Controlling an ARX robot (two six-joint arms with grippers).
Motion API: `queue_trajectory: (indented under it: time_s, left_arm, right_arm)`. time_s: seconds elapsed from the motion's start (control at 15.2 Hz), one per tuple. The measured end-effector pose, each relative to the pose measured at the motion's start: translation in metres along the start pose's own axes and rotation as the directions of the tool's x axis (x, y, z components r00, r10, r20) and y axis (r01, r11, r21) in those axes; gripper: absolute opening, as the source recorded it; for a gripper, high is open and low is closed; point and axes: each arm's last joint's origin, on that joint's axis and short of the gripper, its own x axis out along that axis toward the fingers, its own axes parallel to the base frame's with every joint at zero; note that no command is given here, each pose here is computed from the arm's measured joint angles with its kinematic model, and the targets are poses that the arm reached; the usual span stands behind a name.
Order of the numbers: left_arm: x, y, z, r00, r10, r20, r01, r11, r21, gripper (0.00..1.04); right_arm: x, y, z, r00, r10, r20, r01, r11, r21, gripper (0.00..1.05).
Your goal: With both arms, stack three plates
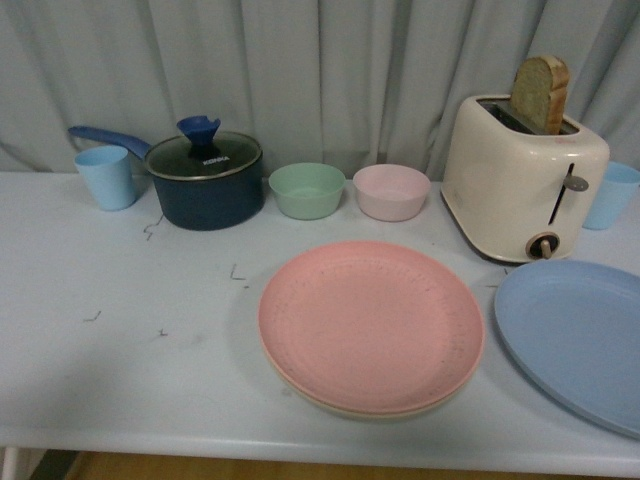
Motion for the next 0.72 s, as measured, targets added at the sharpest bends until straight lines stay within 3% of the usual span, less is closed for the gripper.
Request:
queue_trajectory:
  time_s: [0.72]
  left_arm:
    - [-0.032,0.0,0.008,0.999,0.0,0.032,0.0,1.0,0.0,0.02]
  right_arm:
    - [0.0,0.0,0.0,1.0,0.0,0.0,0.0,1.0,0.0,0.98]
